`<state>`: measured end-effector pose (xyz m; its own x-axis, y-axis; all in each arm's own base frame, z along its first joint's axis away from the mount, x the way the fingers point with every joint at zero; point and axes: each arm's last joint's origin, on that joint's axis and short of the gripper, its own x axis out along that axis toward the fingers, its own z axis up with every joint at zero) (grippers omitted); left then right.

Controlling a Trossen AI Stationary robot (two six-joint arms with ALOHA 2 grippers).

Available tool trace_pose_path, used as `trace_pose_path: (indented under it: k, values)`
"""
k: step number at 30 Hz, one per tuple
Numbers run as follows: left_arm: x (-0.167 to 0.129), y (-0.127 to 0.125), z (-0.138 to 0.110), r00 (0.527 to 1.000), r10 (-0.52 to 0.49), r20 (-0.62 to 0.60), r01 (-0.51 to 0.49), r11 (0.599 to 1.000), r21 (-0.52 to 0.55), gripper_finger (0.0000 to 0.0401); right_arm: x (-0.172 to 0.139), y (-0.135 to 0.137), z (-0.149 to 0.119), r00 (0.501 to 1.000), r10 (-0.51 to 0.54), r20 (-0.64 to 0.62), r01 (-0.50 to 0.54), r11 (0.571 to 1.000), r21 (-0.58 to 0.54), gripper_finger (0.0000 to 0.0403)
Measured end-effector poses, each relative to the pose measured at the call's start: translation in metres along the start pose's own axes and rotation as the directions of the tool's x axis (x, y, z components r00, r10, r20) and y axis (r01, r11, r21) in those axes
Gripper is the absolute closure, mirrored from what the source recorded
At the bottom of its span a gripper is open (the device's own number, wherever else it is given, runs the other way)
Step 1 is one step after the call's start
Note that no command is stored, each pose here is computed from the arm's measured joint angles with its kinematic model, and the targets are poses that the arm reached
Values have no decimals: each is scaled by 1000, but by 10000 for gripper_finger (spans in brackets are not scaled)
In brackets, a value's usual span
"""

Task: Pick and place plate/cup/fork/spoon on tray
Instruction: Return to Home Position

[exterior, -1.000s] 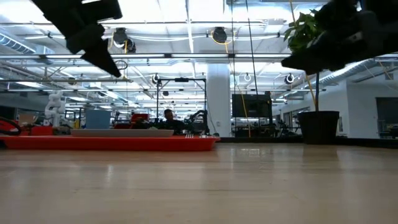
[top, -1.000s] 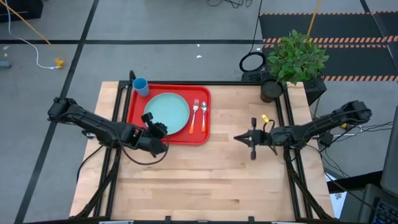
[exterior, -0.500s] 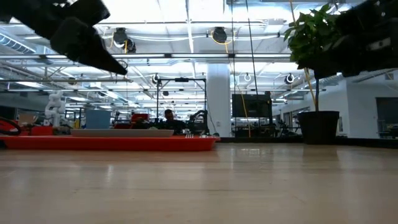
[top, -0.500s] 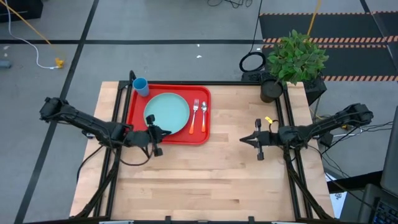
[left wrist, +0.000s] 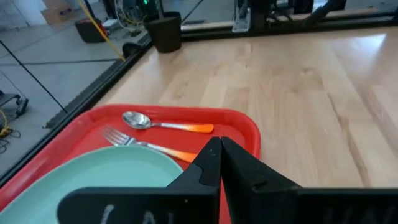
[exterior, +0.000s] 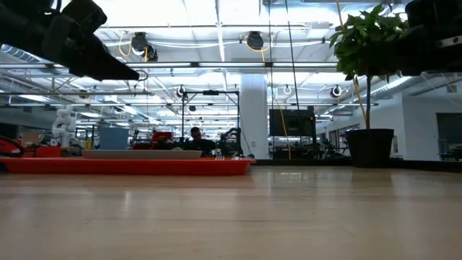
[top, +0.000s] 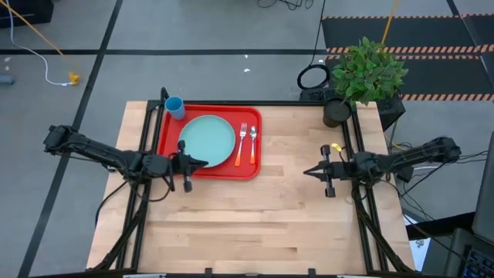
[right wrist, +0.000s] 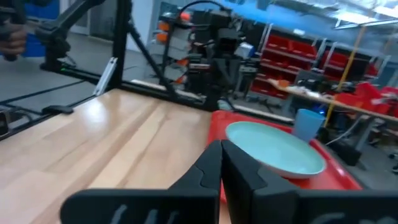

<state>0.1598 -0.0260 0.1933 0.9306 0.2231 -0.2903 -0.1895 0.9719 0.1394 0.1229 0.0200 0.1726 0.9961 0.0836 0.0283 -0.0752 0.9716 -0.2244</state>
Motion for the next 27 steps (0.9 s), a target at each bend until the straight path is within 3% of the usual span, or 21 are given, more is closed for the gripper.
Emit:
trace_pose_path:
  k: [10,19,27]
  values:
    - [-2,1,4,999,1,39,-1,1000,7,381,-18,-10,-4,1000,28,-11,-27,999,44,403]
    - [-2,1,7,998,1,68,-1,1000,-9,397,-26,-14,-7,999,-22,-27,24,997,67,403]
    - [-2,1,9,997,3,81,-4,1000,14,379,-28,-16,-7,997,-66,-29,67,997,39,403]
